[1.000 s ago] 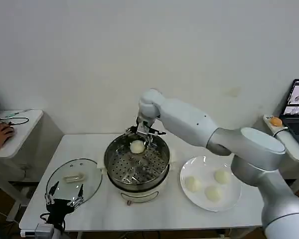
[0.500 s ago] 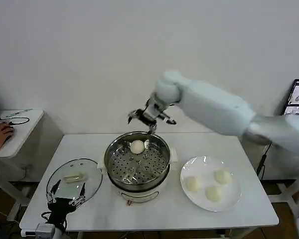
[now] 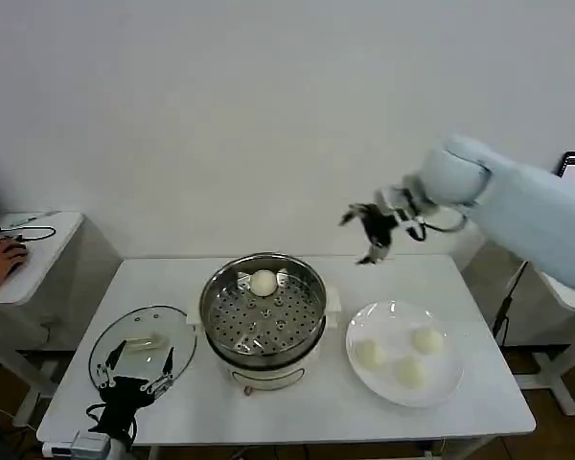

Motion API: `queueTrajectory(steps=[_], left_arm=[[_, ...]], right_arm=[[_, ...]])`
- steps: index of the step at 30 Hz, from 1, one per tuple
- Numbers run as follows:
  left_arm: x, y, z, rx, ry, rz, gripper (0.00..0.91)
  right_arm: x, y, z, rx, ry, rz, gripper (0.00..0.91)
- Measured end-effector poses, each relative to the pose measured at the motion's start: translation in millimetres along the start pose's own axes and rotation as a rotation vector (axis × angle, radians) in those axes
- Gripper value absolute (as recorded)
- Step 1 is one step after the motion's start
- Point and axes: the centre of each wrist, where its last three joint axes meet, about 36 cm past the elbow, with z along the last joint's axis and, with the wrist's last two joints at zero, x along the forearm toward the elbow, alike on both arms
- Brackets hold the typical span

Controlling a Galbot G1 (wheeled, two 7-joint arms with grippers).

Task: Take steamed baozi put them in steamer then cover it.

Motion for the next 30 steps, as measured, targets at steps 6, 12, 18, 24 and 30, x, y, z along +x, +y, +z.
queueTrajectory(steps=[6,12,18,24,30], left_arm=[[1.7,-2.1,-0.6,0.002,0.001,0.004,0.907],[5.8,-4.7,-5.3,0.001,-0.002,0.018,0.907],[7.5,-6.9,-6.6,0.002,-0.001,0.019,0.907],[9.6,-8.0,-4.9,0.006,0.008,0.016,0.907],[10.6,-7.6,-4.2,0.007,0.012,0.007,0.907]], right_arm=[[-20.1,42.4,25.2,-0.199,0.017,-0.067,0.907],[-52.3,76.5,39.3,-0.345,0.050,-0.157,0.907],[-82.8,102.1,45.0,-0.405,0.096,-0.217,0.907],[-111.1,117.9,44.9,-0.411,0.128,-0.238,0.907],[-135.9,121.1,44.8,-0.386,0.158,-0.239,0.907]])
